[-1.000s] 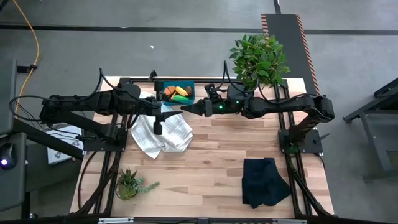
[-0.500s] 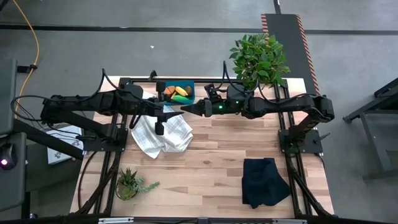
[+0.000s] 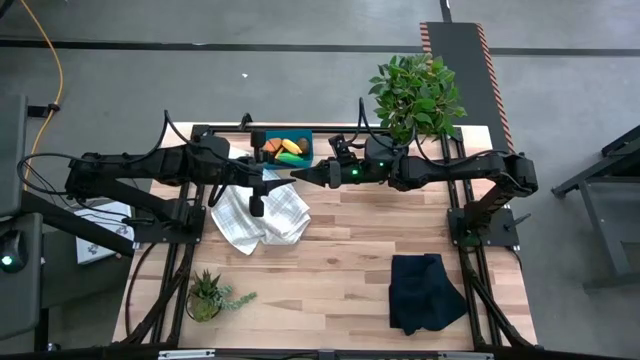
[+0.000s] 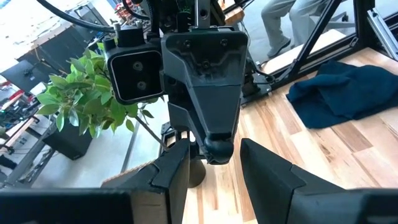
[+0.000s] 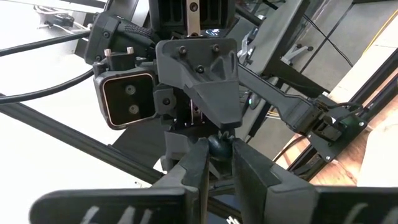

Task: Pick and placing Produce into tupperware
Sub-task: Put the blackberry into the blue bin

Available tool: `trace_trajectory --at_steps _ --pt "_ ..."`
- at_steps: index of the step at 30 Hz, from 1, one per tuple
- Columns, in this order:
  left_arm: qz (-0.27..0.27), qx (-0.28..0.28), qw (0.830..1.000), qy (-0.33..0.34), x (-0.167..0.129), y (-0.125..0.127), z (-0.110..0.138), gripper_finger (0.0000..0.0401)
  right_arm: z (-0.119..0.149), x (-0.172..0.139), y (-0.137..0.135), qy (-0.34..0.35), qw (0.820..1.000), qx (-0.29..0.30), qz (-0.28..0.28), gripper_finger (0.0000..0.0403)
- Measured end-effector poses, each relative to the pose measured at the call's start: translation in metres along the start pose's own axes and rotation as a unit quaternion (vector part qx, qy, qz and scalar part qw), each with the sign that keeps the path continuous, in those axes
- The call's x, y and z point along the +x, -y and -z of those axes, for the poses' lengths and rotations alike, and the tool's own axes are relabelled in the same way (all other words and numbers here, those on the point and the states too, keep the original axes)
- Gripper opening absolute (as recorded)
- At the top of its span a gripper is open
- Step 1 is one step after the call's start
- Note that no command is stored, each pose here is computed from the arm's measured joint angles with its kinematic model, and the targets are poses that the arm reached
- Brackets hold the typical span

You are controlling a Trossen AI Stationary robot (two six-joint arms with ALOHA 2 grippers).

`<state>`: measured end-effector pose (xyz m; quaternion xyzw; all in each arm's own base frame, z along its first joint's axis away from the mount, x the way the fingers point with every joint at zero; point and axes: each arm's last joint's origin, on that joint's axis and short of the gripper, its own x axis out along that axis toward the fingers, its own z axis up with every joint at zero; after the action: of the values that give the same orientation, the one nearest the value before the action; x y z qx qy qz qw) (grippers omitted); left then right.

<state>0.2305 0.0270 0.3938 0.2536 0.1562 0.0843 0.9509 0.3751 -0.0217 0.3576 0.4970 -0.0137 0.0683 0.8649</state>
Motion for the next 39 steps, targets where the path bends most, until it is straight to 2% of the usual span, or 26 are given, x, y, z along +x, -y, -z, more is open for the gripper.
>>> trace_trajectory --at_steps 7,16,20,33,39 --pt "-0.001 0.000 1.000 0.000 0.0000 0.0000 0.0000 0.0122 0.0000 0.0000 0.0000 0.000 1.000 0.000 0.000 0.0044" --pt "-0.001 0.000 1.000 -0.001 0.0000 0.0000 0.0001 0.0058 -0.0001 0.0000 0.0000 0.001 1.000 0.000 0.000 0.0044" --pt "-0.001 0.000 1.000 -0.001 -0.0001 0.0000 0.0002 0.0041 -0.0001 0.0000 0.0000 0.001 1.000 -0.001 0.000 0.0044" --pt "-0.001 0.001 1.000 -0.001 -0.0001 -0.0001 0.0001 0.0052 -0.0001 0.0000 0.0001 0.001 1.000 -0.001 0.000 0.0044" --pt "-0.001 0.002 1.000 -0.001 -0.0001 -0.0001 0.0000 0.0053 -0.0004 0.0000 0.0002 0.007 1.000 -0.004 0.003 0.0080"
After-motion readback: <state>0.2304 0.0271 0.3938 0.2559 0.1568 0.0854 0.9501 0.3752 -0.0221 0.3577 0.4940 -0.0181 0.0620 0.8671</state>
